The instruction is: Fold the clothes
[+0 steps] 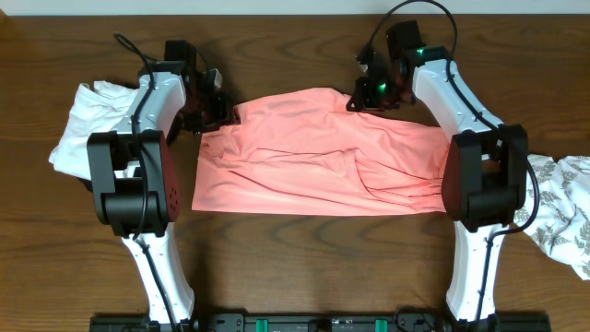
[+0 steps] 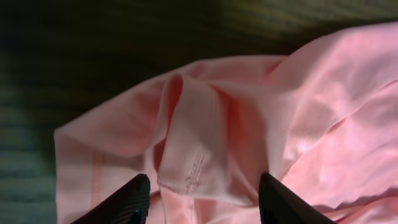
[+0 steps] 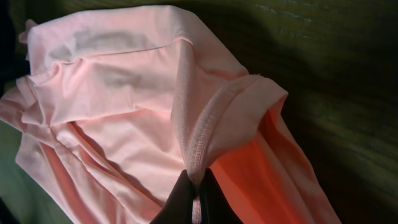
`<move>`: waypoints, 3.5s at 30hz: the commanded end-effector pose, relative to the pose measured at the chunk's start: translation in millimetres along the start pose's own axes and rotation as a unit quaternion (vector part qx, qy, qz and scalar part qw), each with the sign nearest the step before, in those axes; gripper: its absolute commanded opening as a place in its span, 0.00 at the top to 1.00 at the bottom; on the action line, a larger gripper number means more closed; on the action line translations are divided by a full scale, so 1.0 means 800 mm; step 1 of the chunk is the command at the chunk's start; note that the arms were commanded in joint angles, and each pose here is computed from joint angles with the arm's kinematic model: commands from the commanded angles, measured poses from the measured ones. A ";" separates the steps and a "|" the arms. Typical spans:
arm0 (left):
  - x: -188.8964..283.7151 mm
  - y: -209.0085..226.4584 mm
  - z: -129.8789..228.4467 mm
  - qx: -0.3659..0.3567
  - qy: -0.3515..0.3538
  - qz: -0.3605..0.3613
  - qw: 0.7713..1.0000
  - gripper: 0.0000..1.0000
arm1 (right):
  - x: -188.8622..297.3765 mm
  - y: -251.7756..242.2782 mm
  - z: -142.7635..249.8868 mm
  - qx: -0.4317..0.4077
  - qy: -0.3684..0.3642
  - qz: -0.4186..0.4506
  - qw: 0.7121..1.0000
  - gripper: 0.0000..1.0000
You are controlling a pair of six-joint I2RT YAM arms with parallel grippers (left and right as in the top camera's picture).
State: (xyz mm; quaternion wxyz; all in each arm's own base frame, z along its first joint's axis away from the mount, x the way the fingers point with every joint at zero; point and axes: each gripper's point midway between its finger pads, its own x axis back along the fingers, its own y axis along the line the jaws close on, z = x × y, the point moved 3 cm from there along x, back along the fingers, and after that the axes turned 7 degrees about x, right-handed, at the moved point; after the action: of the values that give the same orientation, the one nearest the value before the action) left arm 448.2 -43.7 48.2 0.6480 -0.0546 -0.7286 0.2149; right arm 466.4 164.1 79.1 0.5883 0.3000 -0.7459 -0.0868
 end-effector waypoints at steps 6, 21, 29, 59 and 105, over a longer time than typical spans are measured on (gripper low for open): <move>-0.007 -0.002 -0.001 0.000 0.000 0.007 1.000 0.43 | 0.005 0.006 -0.004 0.017 -0.006 0.002 1.000 0.99; -0.039 -0.003 0.015 0.001 0.037 0.005 0.999 0.57 | 0.006 0.005 -0.004 0.016 -0.006 0.002 1.000 0.99; -0.032 -0.012 0.015 0.001 0.038 0.026 0.999 0.94 | 0.006 0.002 -0.004 0.015 -0.005 0.011 1.000 0.99; 0.069 0.015 0.068 0.040 0.081 -0.071 0.993 0.94 | 0.064 -0.019 0.063 -0.056 0.095 0.048 0.993 0.99; 0.084 0.051 0.077 0.075 0.098 -0.101 0.987 0.95 | 0.051 -0.044 0.042 0.018 0.069 0.107 0.992 0.71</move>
State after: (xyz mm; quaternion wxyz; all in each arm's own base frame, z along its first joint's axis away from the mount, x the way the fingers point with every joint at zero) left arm 372.0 -1.1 86.1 0.7390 0.0433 -0.6426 0.1978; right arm 440.4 103.9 79.0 0.6488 0.2281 -0.7259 0.0044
